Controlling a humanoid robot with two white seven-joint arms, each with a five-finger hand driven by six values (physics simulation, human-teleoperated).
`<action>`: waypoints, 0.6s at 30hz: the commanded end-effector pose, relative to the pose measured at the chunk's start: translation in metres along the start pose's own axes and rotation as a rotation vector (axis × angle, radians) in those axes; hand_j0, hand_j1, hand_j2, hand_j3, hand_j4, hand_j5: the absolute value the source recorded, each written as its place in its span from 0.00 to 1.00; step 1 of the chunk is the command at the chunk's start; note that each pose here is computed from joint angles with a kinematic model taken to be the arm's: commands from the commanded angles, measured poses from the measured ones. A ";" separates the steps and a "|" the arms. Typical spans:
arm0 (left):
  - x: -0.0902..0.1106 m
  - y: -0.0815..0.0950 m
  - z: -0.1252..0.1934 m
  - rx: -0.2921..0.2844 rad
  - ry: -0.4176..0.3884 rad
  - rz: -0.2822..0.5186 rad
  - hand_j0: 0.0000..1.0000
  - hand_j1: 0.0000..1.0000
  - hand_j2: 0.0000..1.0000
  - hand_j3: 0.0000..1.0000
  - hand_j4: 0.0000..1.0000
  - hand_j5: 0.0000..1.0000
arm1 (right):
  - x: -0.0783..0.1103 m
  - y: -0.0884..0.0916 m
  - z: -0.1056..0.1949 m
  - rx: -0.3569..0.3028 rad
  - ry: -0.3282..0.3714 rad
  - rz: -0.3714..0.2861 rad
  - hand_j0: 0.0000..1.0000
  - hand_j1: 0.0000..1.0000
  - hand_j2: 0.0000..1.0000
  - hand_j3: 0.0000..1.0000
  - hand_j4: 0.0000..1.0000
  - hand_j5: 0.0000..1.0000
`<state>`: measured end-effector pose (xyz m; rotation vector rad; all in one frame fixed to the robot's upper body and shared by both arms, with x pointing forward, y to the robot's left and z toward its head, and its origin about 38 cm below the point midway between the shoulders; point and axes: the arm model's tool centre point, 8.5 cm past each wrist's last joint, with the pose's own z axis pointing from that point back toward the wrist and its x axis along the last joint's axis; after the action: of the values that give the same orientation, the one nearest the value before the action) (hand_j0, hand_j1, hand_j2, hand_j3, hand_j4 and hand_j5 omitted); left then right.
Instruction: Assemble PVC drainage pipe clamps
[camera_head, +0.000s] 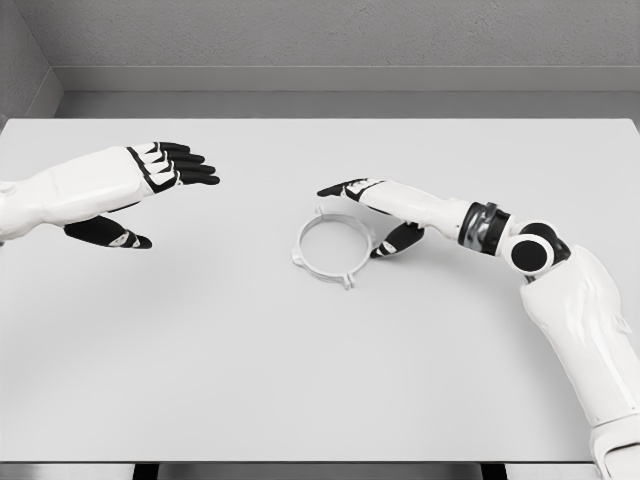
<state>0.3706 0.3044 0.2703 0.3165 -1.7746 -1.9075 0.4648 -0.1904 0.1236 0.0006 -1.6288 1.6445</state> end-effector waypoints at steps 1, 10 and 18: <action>0.000 0.000 0.000 0.003 -0.002 0.007 1.00 1.00 1.00 1.00 1.00 1.00 | 0.001 -0.002 0.000 -0.007 -0.005 -0.003 1.00 1.00 1.00 1.00 1.00 1.00; 0.001 0.001 -0.001 0.012 -0.006 0.008 1.00 1.00 1.00 1.00 1.00 1.00 | -0.012 -0.002 0.010 -0.007 0.038 -0.016 1.00 1.00 1.00 1.00 1.00 1.00; 0.002 0.005 -0.006 0.042 -0.016 0.009 1.00 1.00 1.00 1.00 1.00 1.00 | -0.066 -0.075 0.142 -0.209 0.269 0.019 1.00 1.00 1.00 1.00 1.00 1.00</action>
<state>0.3731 0.2992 0.2754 0.3163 -1.8182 -1.8847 0.4771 -0.3170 0.1551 -0.2501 -1.5822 1.4632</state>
